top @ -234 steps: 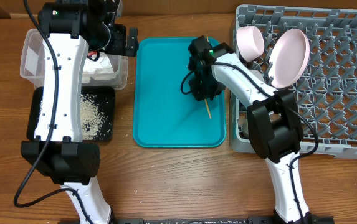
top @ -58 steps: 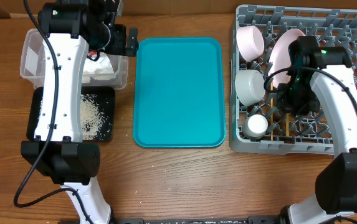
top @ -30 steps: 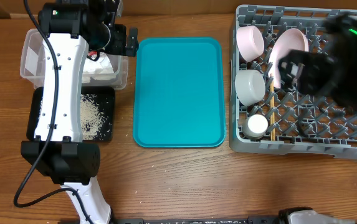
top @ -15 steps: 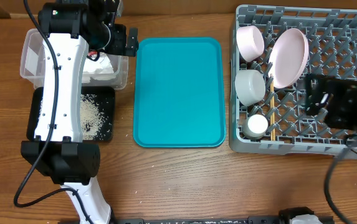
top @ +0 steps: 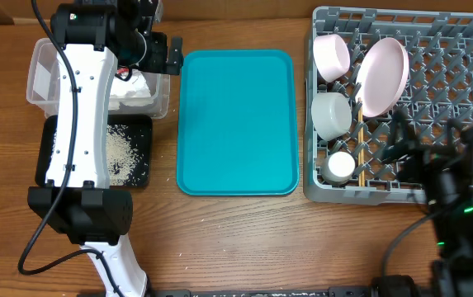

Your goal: Sort waste into correct bins and load items into the dishwasher

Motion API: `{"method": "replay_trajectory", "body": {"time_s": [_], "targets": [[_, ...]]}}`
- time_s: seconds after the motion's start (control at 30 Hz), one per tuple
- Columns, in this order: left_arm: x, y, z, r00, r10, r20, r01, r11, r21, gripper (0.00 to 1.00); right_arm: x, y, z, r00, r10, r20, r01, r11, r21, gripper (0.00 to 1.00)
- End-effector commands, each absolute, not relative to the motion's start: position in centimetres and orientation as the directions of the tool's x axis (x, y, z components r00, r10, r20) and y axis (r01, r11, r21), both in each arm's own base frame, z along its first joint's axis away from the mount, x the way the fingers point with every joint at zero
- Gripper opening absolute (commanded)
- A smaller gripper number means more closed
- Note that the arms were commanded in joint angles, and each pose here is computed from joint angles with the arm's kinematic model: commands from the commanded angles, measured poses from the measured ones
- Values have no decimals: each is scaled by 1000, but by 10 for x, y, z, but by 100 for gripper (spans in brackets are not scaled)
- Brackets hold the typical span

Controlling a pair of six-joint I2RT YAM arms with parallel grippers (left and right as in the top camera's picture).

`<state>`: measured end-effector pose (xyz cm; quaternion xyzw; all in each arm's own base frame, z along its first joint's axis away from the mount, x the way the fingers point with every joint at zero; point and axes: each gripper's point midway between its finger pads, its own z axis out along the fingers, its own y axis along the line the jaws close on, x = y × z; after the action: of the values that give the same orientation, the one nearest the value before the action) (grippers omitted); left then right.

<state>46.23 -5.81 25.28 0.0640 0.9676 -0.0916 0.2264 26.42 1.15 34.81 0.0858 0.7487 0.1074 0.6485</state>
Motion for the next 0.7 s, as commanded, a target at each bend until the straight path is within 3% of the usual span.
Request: {"method": "replay_trajectory", "body": {"time_s": [0.0, 0.27, 0.67], "targets": [[462, -55, 260, -882, 68, -466, 154, 977, -149, 100, 260, 22, 306, -112, 269, -957, -90, 956, 279, 100], [462, -55, 260, -882, 68, -466, 154, 977, -148, 100, 249, 30, 227, 7, 274, -962, -172, 948, 269, 100], [462, -55, 260, -882, 68, -466, 154, 977, -148, 100, 244, 35, 172, -64, 270, -961, -167, 946, 277, 100]]}}
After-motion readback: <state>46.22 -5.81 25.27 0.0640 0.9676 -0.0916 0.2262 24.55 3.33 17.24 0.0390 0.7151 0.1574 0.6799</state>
